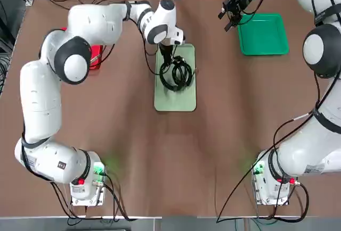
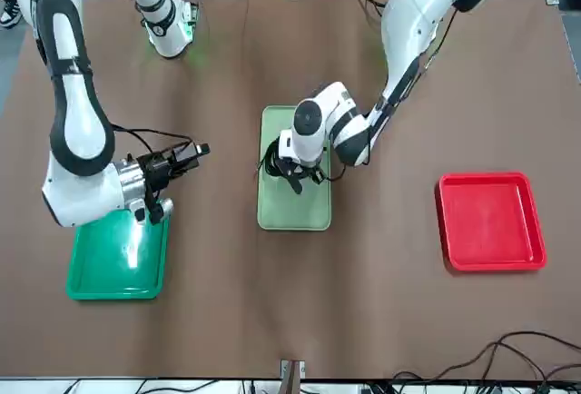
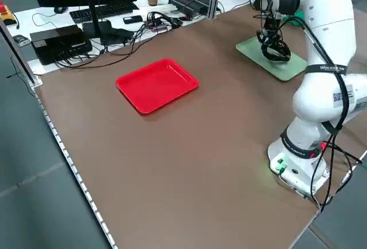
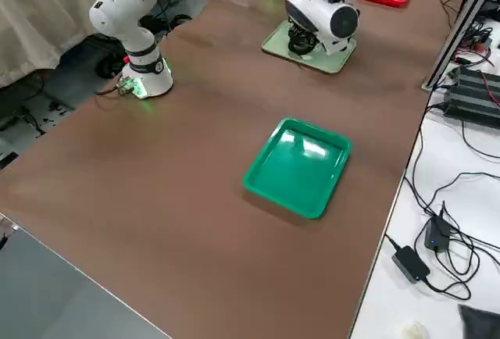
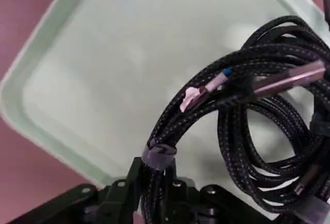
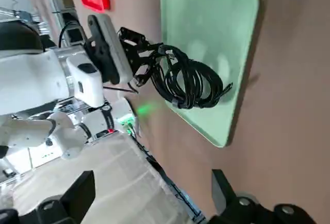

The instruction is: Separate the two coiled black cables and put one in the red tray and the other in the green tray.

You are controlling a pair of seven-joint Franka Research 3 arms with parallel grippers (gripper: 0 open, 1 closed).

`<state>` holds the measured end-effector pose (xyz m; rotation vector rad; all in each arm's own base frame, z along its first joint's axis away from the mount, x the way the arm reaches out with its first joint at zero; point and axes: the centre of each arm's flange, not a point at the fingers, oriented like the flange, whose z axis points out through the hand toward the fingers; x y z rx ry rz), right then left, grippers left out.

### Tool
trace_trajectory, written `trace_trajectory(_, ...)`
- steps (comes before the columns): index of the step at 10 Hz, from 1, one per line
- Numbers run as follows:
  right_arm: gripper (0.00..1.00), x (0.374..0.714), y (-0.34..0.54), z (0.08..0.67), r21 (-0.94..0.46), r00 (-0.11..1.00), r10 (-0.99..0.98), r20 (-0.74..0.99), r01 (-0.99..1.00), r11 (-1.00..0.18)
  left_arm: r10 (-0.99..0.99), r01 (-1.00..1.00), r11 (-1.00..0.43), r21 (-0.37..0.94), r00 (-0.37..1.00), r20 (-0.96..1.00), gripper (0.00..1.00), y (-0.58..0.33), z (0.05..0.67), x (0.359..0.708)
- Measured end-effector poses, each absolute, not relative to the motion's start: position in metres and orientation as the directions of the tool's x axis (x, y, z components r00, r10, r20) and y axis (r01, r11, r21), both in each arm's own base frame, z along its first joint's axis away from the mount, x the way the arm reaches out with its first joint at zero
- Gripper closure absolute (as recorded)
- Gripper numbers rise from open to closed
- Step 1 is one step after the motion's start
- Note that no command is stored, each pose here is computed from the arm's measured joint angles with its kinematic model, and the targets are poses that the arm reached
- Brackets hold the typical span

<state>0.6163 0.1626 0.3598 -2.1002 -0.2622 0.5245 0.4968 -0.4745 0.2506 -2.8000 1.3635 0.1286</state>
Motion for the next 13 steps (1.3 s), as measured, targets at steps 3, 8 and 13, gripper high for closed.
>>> trace_trajectory(3, 0.01, 0.618, 0.169, 0.339, -0.903, 0.896, 0.399, -0.194, -0.005, -0.429, -0.804, -0.806, -0.591, 0.009, 0.588, -0.089, 0.79, -0.471, 0.304, 0.494)
trace_trajectory(8, 0.01, 0.617, 0.178, 0.272, -0.978, 0.91, 0.413, -0.016, 0.072, -0.197, -0.785, -0.784, -0.62, 0.042, 0.619, -0.037, 0.79, -0.45, 0.429, 0.509)
trace_trajectory(13, 0.02, 0.613, 0.201, 0.29, -1.0, 0.915, 0.402, 0.007, 0.012, -0.01, -0.72, -0.718, -0.687, 0.107, 0.693, 0.031, 0.8, -0.443, 0.489, 0.54)
